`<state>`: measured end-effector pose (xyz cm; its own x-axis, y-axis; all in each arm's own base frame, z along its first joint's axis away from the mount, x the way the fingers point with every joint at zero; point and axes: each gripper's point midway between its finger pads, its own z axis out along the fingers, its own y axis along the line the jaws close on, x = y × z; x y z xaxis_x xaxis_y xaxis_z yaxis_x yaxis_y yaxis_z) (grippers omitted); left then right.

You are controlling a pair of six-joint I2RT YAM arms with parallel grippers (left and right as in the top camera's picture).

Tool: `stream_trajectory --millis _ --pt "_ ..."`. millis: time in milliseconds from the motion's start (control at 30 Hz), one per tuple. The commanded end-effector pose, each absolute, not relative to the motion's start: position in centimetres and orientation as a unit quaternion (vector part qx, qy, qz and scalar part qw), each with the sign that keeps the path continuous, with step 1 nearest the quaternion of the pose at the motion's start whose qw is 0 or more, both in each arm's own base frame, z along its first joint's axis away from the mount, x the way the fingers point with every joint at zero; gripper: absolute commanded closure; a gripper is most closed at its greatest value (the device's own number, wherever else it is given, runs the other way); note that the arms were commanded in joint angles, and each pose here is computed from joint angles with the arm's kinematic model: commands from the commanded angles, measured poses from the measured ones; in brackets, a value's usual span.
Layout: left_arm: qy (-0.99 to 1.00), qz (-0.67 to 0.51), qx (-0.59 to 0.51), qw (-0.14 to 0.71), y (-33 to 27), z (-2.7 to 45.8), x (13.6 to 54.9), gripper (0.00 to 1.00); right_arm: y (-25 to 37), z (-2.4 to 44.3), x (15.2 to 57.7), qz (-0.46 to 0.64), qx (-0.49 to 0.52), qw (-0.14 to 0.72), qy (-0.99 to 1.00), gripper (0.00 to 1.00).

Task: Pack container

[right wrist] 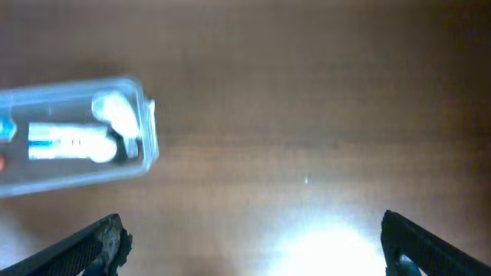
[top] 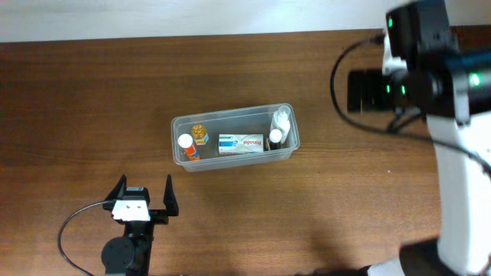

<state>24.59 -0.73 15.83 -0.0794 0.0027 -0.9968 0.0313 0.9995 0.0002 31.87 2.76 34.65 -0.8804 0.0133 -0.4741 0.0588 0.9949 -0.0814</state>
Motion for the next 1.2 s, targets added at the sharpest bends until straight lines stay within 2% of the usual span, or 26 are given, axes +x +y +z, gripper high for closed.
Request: stream_trajectory --millis 0,300,533,633,867,1167 --pt "0.734 -0.010 0.021 0.679 -0.9 15.7 24.6 0.01 2.5 34.5 29.4 -0.049 0.017 0.240 0.969 0.02" --pt "0.734 -0.010 0.021 0.679 -0.9 15.7 24.6 0.01 1.8 38.2 24.8 -0.024 0.026 0.319 0.947 0.02" --pt "0.734 -0.010 0.021 0.679 -0.9 15.7 24.6 0.01 0.2 41.6 27.3 0.001 0.075 0.518 0.852 0.02" --pt "0.734 -0.010 0.021 0.679 -0.9 15.7 24.6 0.01 -0.6 41.7 28.1 0.008 0.094 0.593 0.800 0.02" --pt "0.734 -0.010 0.021 0.679 -0.9 15.7 24.6 0.01 -1.3 37.3 27.9 0.028 0.103 0.695 0.711 0.01" --pt "0.734 -0.010 0.021 0.679 -0.9 15.7 24.6 0.01 -1.1 28.5 25.6 0.043 0.093 0.728 0.678 0.02"
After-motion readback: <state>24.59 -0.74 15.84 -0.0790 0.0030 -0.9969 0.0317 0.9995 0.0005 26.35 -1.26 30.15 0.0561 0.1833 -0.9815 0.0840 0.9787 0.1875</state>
